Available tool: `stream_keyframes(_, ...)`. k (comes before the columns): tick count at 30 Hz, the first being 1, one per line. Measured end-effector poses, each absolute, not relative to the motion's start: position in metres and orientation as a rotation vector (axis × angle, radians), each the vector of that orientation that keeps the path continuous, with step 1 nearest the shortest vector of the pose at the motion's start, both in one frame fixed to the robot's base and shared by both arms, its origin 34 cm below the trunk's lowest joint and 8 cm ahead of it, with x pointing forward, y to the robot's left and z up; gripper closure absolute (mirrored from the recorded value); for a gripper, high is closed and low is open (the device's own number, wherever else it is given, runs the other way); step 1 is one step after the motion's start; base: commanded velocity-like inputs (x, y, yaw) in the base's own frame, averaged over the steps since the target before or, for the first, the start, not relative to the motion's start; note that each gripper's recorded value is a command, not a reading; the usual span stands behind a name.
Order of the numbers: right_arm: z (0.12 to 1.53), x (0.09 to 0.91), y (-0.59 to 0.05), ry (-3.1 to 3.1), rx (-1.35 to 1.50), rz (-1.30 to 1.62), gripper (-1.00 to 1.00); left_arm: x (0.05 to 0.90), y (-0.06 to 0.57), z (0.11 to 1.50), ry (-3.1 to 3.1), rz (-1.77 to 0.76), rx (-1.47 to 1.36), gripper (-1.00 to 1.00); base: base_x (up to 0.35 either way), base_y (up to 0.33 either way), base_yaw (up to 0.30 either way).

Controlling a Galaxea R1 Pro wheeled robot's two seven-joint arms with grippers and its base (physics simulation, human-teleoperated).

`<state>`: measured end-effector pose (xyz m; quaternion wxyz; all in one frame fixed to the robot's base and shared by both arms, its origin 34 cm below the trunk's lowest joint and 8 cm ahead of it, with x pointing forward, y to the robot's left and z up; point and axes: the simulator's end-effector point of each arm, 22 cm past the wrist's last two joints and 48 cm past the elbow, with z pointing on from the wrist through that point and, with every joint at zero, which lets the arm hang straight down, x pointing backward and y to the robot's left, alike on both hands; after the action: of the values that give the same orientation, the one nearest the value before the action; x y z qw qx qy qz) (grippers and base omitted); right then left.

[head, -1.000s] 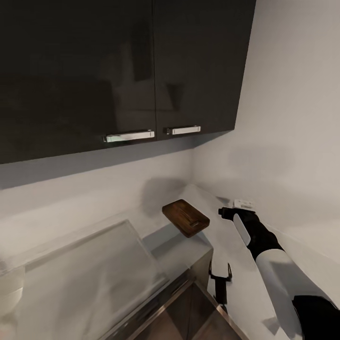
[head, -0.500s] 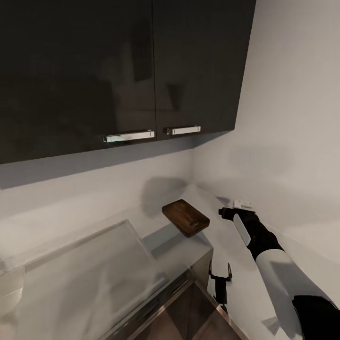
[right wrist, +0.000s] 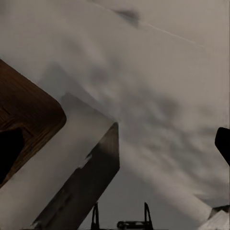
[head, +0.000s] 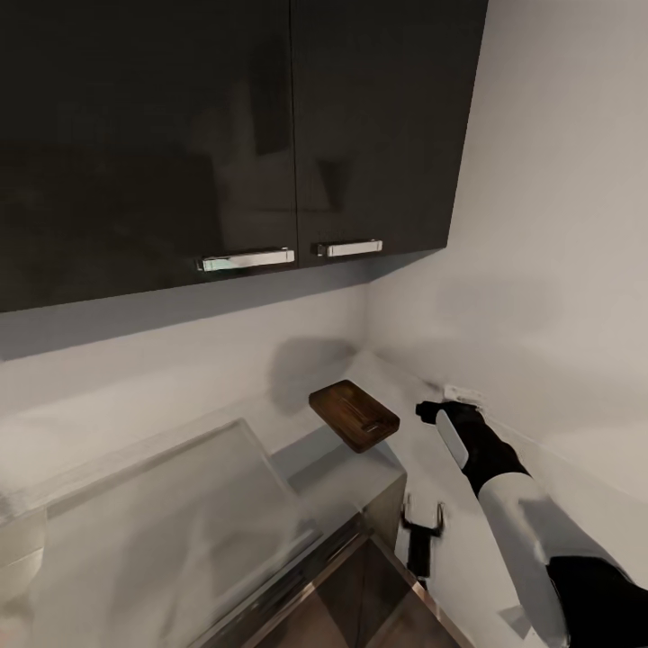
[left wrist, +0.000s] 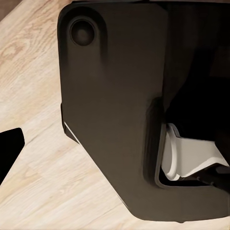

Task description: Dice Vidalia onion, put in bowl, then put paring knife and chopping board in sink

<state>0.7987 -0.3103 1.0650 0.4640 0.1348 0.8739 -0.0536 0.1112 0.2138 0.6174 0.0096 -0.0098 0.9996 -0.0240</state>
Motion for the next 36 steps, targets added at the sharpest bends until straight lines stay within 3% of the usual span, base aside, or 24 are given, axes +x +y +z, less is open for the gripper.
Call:
stream_keyframes(12,1.102,0.814,-0.273,2.109,0.385,-0.113,-1.00,0.111,0.209,0.618,3.121,-0.084,-0.031,-1.00,0.000,0.000,0.000)
stream_keyframes(22,1.108,0.813,-0.244,2.143,0.684,0.161,-1.00,0.111,0.208,0.618,3.121,-0.088,-0.030,-1.00,0.000,0.000,0.000)
stream_keyframes(36,1.084,0.803,-0.202,2.222,0.728,0.266,-1.00,0.111,0.201,0.618,3.120,-0.101,-0.030,-1.00,0.000,0.000,0.000)
